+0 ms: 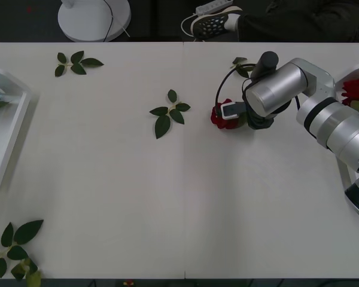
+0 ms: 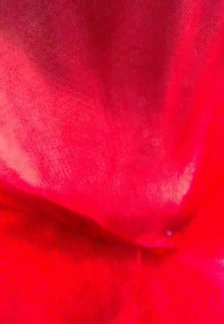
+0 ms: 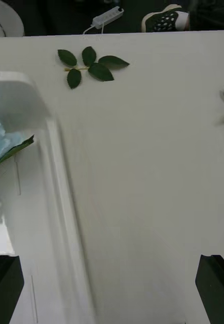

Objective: Place the red flowers into the right box and the blue flowers into the left box. If a person shows an open palm, hand one flower to the person first, then continue sorting.

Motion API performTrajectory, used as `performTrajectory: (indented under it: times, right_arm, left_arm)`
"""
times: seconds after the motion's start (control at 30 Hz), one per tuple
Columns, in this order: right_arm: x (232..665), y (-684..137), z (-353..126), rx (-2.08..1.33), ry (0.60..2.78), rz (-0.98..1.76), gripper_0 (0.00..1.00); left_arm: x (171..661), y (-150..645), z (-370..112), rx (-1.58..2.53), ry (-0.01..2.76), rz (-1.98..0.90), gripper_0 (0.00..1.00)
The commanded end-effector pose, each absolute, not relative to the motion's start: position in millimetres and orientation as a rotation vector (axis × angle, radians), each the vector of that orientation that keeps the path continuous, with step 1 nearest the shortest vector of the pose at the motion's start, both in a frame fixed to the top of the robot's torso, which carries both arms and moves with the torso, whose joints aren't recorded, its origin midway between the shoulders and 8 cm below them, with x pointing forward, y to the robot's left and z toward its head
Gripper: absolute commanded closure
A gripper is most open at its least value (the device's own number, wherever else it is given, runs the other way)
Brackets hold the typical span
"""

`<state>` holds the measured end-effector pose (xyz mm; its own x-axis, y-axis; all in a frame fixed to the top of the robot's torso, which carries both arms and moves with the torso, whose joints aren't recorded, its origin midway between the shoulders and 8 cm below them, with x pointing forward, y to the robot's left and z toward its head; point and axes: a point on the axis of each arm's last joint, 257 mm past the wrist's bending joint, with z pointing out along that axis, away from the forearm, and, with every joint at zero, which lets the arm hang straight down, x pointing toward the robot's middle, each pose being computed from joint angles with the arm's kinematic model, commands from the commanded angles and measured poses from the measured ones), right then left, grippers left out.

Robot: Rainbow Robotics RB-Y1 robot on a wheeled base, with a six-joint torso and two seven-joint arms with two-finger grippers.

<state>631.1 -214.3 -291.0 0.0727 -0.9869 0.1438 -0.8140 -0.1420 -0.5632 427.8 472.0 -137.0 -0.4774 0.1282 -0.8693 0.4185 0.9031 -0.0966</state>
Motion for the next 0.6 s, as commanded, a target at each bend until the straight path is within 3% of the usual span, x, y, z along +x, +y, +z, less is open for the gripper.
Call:
performTrajectory:
  times: [0.03, 0.1, 0.17, 0.4, 0.6]
  right_arm:
    - [643, -185, -270, -2.036, 1.713, -0.735, 0.68]
    - [642, -189, -273, -2.041, 1.725, -0.737, 0.91]
    - [640, -194, -278, -2.041, 1.742, -0.733, 1.00]
    - [628, -203, -295, -2.056, 1.803, -0.682, 1.00]
    - [600, -203, -301, -2.036, 1.928, -0.467, 1.00]
  left_arm:
    - [429, 404, -165, 0.445, 2.015, -0.438, 0.00]
    - [427, 371, -166, 0.444, 1.996, -0.498, 0.00]
    - [426, 348, -161, 0.460, 1.987, -0.518, 0.00]
    - [407, 264, -133, 0.485, 2.011, -0.581, 0.00]
    - [372, 220, -118, 0.629, 2.017, -0.621, 0.00]
